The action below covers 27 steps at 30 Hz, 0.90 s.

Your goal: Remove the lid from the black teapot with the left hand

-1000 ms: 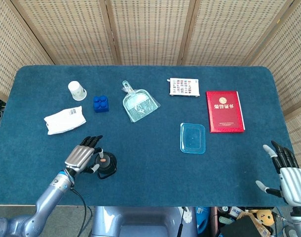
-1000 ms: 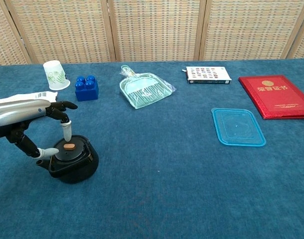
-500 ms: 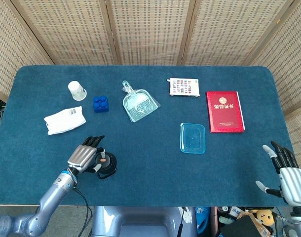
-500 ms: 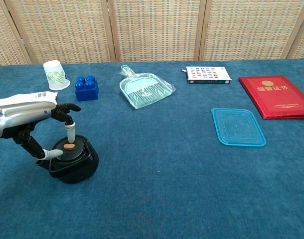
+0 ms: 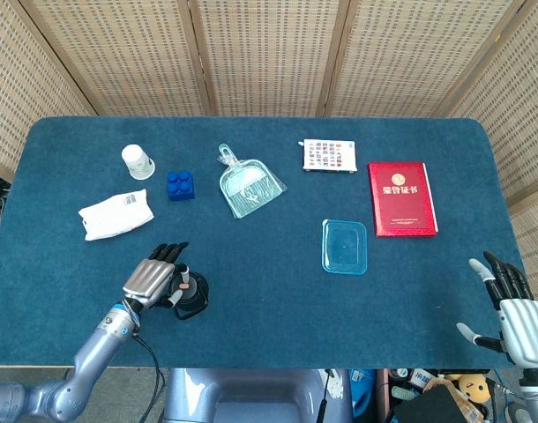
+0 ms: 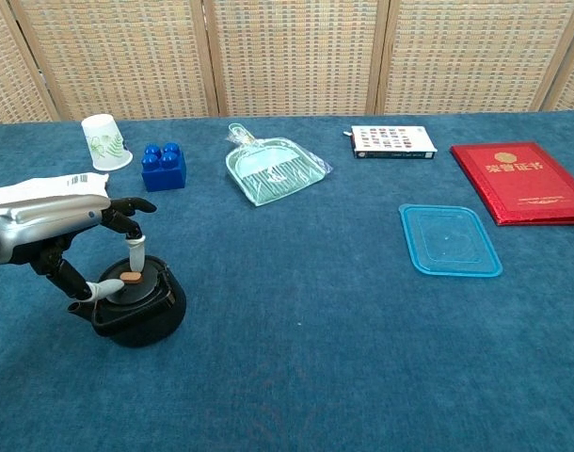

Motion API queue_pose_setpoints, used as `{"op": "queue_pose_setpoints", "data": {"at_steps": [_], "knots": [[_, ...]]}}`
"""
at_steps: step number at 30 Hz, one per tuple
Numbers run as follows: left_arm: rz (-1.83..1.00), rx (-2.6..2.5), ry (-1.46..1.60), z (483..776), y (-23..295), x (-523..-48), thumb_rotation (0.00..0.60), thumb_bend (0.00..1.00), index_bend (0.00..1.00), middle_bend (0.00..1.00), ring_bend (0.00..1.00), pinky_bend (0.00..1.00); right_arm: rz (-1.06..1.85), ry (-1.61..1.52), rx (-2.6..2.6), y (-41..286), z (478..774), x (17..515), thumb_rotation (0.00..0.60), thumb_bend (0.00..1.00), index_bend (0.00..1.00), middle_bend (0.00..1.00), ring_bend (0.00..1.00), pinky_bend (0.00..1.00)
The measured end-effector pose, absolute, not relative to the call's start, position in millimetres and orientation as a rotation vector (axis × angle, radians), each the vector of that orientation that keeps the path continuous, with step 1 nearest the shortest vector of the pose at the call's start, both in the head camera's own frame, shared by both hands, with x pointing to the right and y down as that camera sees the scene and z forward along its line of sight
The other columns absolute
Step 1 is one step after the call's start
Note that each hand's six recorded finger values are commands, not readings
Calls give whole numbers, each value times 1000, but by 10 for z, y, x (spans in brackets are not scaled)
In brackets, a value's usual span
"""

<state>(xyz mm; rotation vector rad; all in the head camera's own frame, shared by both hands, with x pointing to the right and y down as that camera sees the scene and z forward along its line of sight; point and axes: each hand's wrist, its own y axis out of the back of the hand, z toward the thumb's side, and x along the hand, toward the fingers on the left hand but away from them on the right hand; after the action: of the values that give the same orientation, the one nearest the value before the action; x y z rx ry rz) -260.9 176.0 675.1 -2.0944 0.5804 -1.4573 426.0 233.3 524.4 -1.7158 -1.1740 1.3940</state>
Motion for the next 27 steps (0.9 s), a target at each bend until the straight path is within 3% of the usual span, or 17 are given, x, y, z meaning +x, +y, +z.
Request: {"op": "queue_pose_setpoints", "data": {"at_steps": [18, 27], "knots": [[-1461, -2090, 600, 6791, 1766, -2588, 600, 424, 559, 0, 0, 0, 1390, -1177, -1720, 2334, 5240, 4256, 600, 0, 0, 0, 0, 0], [-1416, -2093, 663, 6602, 1663, -2602, 600, 425, 559, 0, 0, 0, 1387, -1177, -1721, 2336, 5235, 4252, 600, 0, 0, 0, 0, 0]]}}
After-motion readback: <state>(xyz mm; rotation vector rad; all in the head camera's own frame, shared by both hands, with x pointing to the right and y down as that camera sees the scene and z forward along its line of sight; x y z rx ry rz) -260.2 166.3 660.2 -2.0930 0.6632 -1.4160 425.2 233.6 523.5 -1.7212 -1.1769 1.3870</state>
